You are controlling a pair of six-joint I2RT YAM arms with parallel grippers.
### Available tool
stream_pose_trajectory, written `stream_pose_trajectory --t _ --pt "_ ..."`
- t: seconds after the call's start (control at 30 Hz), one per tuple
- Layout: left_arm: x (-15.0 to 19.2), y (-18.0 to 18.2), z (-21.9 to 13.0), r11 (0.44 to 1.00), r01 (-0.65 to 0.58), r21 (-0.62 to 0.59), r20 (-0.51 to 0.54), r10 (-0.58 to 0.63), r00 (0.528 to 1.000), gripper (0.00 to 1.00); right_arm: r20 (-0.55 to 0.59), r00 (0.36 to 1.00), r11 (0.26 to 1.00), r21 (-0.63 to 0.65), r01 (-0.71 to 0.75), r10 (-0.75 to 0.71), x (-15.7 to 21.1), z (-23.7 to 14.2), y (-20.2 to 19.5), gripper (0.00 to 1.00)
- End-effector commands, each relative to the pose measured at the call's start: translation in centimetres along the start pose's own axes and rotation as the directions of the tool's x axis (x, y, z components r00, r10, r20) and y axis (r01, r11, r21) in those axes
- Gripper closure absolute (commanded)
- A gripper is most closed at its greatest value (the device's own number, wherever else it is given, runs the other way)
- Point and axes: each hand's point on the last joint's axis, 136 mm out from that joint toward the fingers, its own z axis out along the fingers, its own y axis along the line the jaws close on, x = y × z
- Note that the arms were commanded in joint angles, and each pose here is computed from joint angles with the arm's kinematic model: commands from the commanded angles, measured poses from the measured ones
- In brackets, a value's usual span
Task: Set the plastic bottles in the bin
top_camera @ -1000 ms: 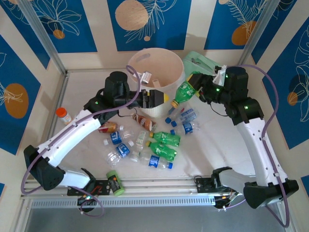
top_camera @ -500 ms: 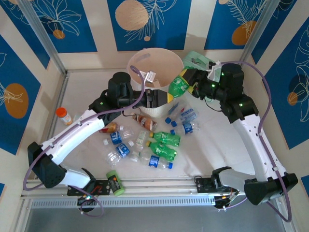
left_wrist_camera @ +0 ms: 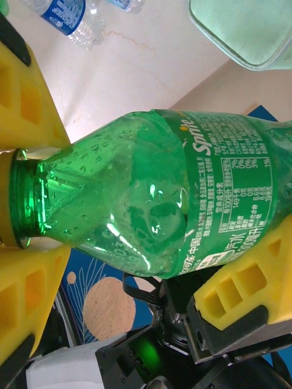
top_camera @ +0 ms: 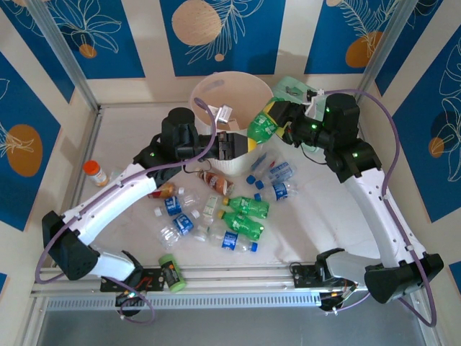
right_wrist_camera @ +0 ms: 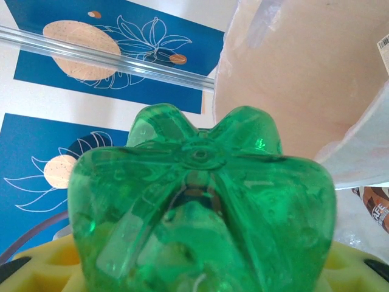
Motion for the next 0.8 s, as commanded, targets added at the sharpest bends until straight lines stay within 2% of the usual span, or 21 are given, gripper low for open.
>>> stream_pose_trajectory --t 0.0,0.07,0.17,0.23,0.33,0.5,0.6,0.77 --pt "-0.4 -1.1 -0.5 0.998 -0.068 0.018 0.015 0.067 0.998 0.69 0.01 1.0 1.0 -0.024 0.016 -0.015 -0.1 -0.3 1.2 0.48" --pt "-0.7 -1.0 -0.7 0.997 -0.076 -0.002 0.027 0.076 0.997 0.73 0.011 1.0 1.0 -0.018 0.015 -0.015 -0.1 -0.3 1.0 0.45" --pt "-1.5 -0.9 -1.1 0.995 -0.093 -0.034 0.052 0.094 0.994 0.74 0.025 0.999 1.0 0.02 0.02 -0.02 -0.3 -0.5 0.5 0.32" --pt "-2.2 -1.0 -1.4 0.993 -0.105 -0.052 0.071 0.108 0.992 0.74 0.044 0.998 0.997 0.07 0.033 -0.036 -0.6 -1.0 -0.1 0.24" --pt "-3.5 -0.9 -2.1 0.99 -0.112 -0.081 0.101 0.12 0.988 0.74 0.074 0.996 0.983 0.18 0.044 -0.058 -1.1 -2.3 -1.8 0.16" --pt "-6.0 0.1 -3.6 0.973 -0.125 -0.194 0.153 0.156 0.976 0.74 0.126 0.991 0.95 0.314 0.01 -0.052 -2.1 -4.9 -5.1 0.13" --pt "-7.7 2.0 -4.8 0.923 -0.138 -0.36 0.152 0.204 0.967 0.73 0.134 0.991 0.937 0.348 -0.039 -0.009 -2.2 -6.0 -7.0 0.13" --pt "-10.1 5.2 -5.6 0.852 -0.113 -0.512 0.139 0.212 0.967 0.74 0.127 0.991 0.909 0.41 -0.081 0.031 -1.5 -6.8 -10.1 0.13"
